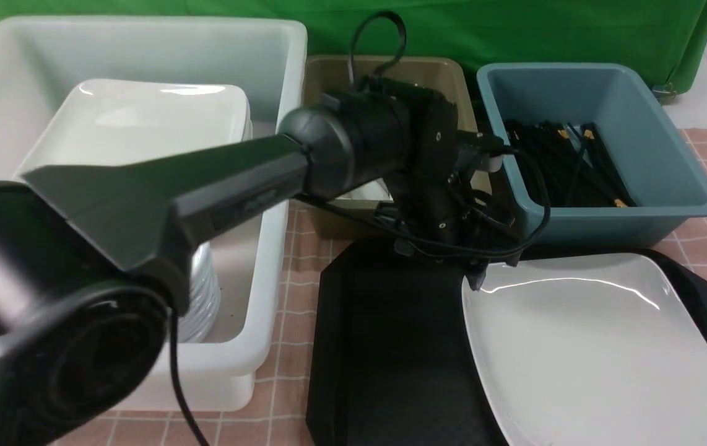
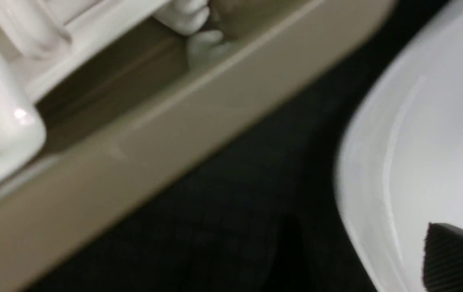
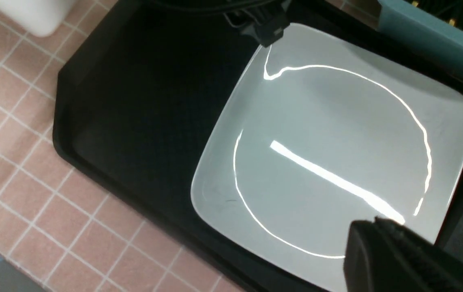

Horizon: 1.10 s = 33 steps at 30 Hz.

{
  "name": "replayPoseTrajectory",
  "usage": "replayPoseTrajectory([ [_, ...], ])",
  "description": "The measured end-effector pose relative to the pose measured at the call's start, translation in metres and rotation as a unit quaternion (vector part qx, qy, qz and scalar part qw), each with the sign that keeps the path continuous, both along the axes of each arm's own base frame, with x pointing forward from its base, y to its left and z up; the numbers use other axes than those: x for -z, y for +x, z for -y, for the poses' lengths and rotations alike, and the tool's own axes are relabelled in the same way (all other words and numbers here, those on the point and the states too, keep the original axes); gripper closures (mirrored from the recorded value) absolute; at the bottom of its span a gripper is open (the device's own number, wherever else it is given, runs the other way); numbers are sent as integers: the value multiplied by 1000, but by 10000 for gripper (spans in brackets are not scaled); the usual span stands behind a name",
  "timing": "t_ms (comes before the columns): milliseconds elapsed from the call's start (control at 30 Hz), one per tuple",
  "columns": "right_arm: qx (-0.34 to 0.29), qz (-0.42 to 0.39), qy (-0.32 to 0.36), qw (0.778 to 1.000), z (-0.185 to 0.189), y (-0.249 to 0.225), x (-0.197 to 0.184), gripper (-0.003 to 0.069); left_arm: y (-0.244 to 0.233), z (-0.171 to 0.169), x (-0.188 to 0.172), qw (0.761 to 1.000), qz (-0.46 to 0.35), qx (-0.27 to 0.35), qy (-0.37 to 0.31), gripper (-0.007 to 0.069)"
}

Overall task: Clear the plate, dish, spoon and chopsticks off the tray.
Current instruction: Use the left arm to grab a plate from the dinner plate

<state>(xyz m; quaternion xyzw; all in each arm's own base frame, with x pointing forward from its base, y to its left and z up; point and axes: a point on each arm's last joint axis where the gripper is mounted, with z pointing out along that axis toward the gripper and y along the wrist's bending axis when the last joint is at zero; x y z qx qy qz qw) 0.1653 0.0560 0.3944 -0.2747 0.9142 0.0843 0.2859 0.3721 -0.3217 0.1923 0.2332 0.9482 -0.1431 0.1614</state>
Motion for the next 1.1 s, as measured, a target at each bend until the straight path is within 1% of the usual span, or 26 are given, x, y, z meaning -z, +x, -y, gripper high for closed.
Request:
replayPoseTrajectory([
  [33,-1,2,0,1000,0,0,0,629,2,2,7,1000,-2,-2,-2,155],
  [67,-1,3,0,1000,0,0,0,629,3,4,12,1000,-5,-3,-5,139],
  [167,-2,6,0,1000,0,1,-1,629,4,8,20,1000,-11,-4,-20,125],
  [300,-6,12,-2,1000,0,1,-1,629,5,12,32,1000,-14,-2,-22,139],
  [333,-7,14,-2,1000,0,2,-1,629,6,13,34,1000,-12,-2,-26,161],
  [367,-7,14,-2,1000,0,2,-1,629,6,14,34,1000,-12,-2,-27,161],
  [467,-9,15,-3,1000,0,2,-1,629,6,16,37,999,-11,-4,-34,252],
  [567,-9,20,-3,1000,0,2,-2,629,6,19,38,999,-10,-5,-37,400],
  [600,-9,20,-3,1000,0,2,-2,629,6,19,38,999,-10,-5,-38,419],
  [633,-9,20,-2,1000,0,2,-2,629,6,20,37,999,-14,-9,-47,459],
  [700,-9,21,-3,1000,0,3,-2,629,5,20,36,999,-17,-8,-48,471],
  [767,-10,22,-3,1000,0,3,-2,629,3,19,31,999,-20,-3,-45,471],
  [867,-10,23,-3,1000,0,3,-2,629,-1,15,18,999,-19,19,-32,482],
  [967,-10,28,-2,1000,-1,4,-2,629,-12,10,-20,998,2,63,-27,540],
  [1000,-9,29,-2,1000,-1,4,-3,629,-13,10,-23,998,4,63,-29,543],
  [1033,-9,32,-1,999,-1,4,-3,629,-18,7,-47,997,21,70,-40,573],
  [1100,-9,34,0,999,-1,4,-3,629,-23,3,-67,995,40,80,-45,591],
])
